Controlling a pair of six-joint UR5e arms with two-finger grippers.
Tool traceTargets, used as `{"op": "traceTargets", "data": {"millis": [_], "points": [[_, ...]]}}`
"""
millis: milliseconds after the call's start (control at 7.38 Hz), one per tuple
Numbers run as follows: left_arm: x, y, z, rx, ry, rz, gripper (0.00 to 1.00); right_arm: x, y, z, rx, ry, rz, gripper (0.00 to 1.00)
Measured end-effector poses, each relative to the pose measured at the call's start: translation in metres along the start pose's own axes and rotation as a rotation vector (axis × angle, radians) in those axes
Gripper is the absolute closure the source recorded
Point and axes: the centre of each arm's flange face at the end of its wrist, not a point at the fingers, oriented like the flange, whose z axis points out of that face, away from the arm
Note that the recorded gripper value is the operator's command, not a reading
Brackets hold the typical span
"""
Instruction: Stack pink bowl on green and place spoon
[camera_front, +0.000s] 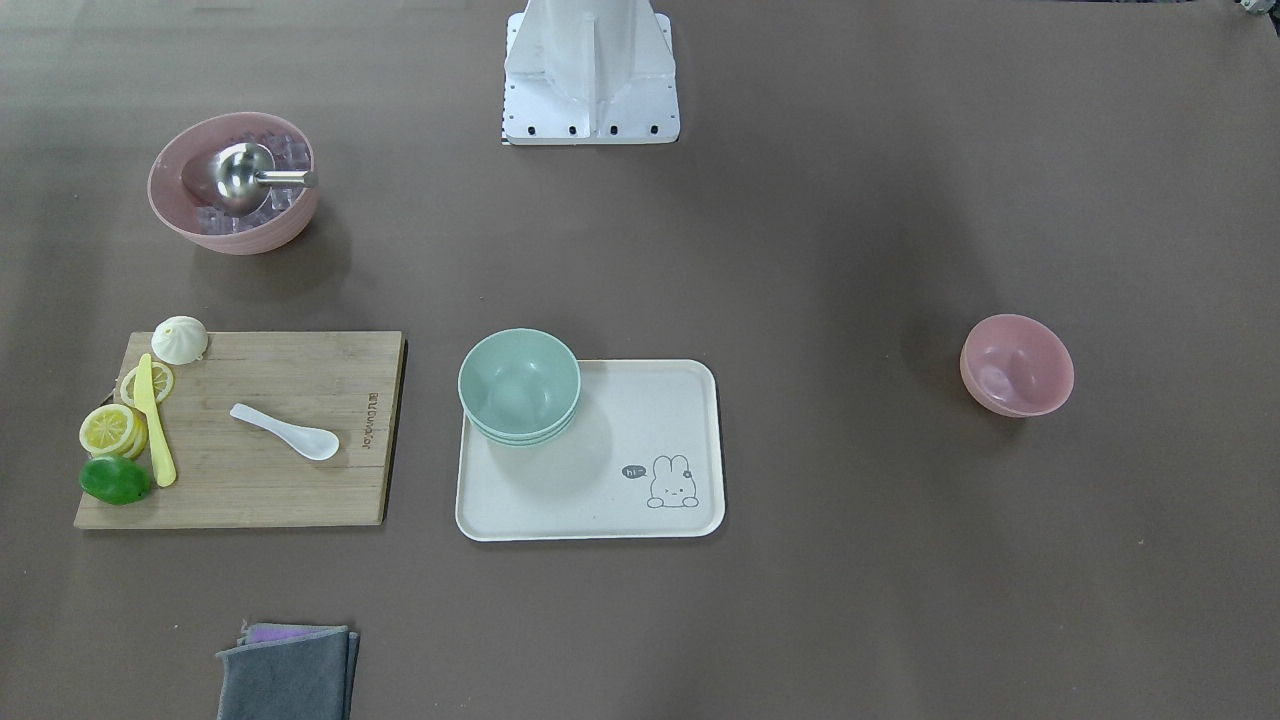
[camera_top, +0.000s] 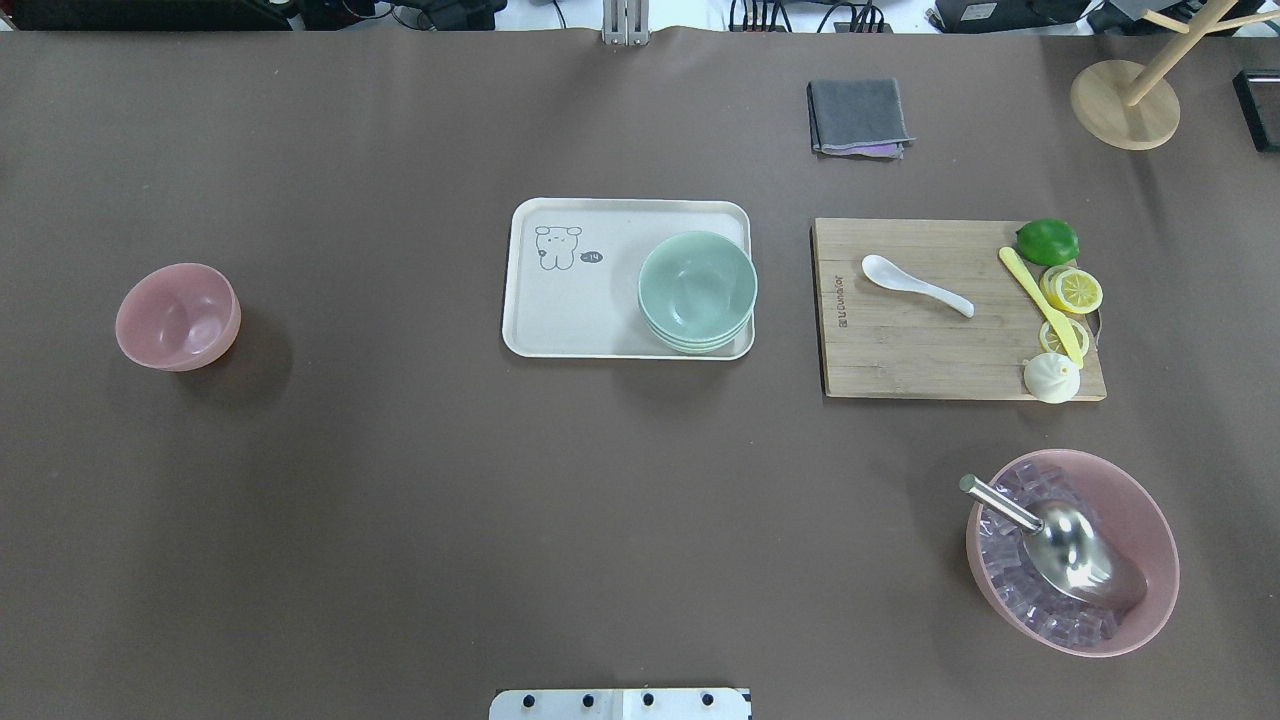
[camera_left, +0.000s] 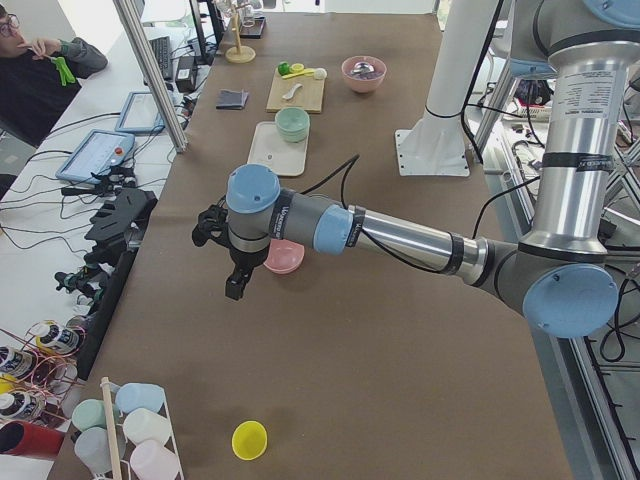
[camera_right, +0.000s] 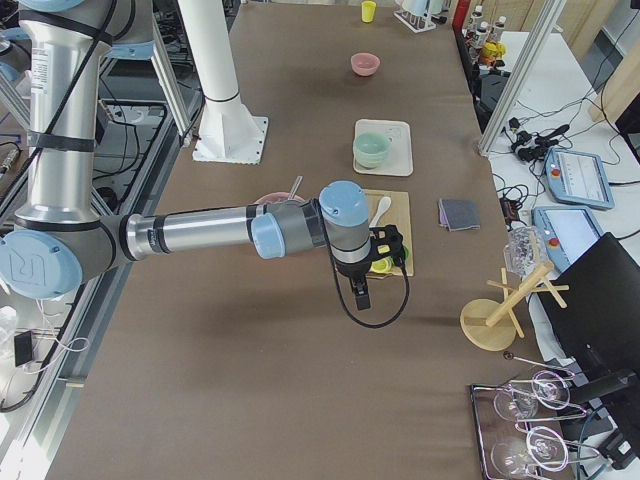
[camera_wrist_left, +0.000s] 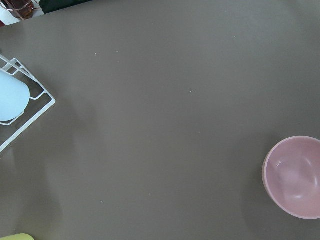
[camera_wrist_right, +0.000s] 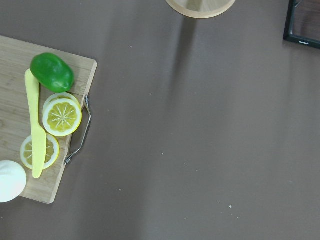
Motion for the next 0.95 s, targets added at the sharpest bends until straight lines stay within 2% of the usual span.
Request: {"op": "traceTargets", "data": {"millis": [135,406,677,948], "points": [[0.007,-0.001,0.017,-0.003,0.014,0.032,0.01,-0.011,-0.004,0.009,-0.016,-0.008,-0.025,0.00],[0.024,0.003,0.074,-0.086,0.049,0.051,0.01,-0.029,-0.012,0.027,-0.046,-0.021,-0.053,0.00],[0.049,0.008,0.122,-0.145,0.076,-0.039,0.01,-0.053,-0.026,0.042,-0.068,-0.032,-0.006,0.00],[0.076,0.012,0.165,-0.162,0.077,-0.104,0.02,-0.073,-0.033,0.053,-0.074,-0.038,0.047,0.00]]}}
